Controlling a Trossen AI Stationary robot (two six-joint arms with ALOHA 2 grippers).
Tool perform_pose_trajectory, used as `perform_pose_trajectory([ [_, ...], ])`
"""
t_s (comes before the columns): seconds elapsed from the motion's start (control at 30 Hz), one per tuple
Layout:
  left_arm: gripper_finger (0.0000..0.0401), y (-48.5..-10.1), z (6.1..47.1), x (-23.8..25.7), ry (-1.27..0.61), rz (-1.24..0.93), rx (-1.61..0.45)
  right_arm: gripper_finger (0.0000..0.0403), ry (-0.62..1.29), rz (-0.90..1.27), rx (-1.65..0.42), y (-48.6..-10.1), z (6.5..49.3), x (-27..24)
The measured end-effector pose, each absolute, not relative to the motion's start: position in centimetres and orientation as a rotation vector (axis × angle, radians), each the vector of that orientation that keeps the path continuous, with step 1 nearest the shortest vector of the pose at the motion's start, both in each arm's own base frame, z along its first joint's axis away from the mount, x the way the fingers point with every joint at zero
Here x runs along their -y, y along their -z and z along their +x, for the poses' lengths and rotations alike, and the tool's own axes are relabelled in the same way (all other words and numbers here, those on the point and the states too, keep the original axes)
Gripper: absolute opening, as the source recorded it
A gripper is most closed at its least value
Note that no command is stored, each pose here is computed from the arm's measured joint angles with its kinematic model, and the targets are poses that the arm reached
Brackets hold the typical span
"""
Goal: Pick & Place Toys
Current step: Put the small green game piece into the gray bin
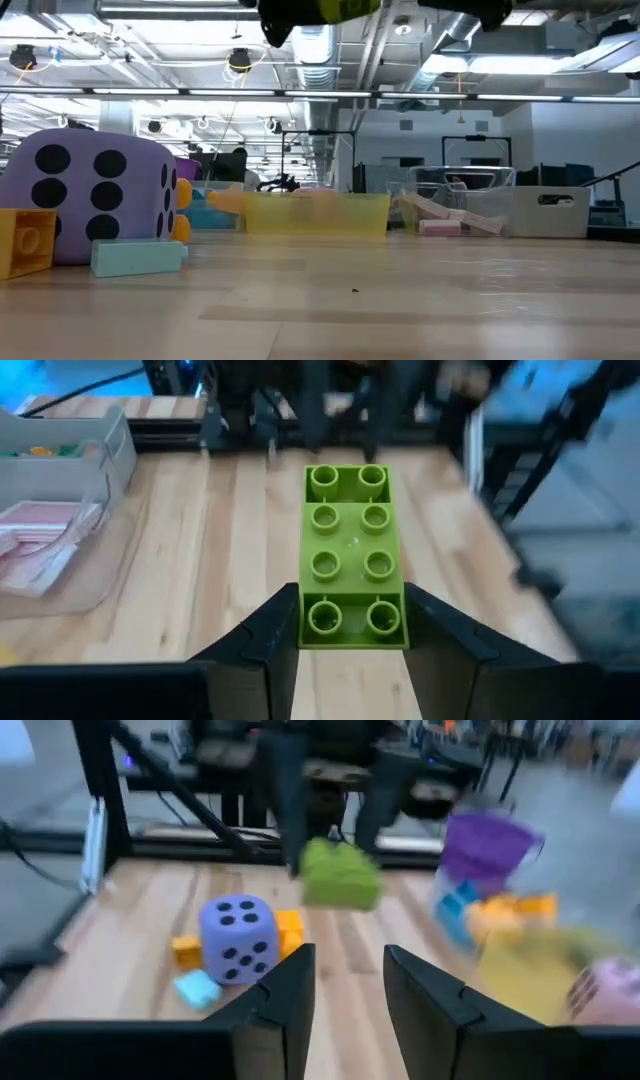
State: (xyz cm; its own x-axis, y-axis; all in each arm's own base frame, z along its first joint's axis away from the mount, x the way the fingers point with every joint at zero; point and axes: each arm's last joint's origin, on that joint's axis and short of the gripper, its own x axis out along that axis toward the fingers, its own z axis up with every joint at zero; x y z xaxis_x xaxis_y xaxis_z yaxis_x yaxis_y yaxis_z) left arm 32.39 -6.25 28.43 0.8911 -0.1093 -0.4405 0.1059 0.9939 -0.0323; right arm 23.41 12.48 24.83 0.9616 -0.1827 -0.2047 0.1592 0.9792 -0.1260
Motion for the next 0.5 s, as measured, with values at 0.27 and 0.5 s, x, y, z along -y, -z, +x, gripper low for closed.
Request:
perform_pose_trajectory([
  [0.27, 0.0134, -29.3, 33.1, 3.3, 0.181, -0.275, -0.361, 0.0114, 0.17, -0.467, -0.218, -26.2, 24.1, -12.0],
  [0.5, 0.0134, -29.2, 33.5, 1.9, 0.195, -0.346, -0.358, 0.0112, 0.318, -0.578, -0.261, -26.7, 25.1, -9.7],
])
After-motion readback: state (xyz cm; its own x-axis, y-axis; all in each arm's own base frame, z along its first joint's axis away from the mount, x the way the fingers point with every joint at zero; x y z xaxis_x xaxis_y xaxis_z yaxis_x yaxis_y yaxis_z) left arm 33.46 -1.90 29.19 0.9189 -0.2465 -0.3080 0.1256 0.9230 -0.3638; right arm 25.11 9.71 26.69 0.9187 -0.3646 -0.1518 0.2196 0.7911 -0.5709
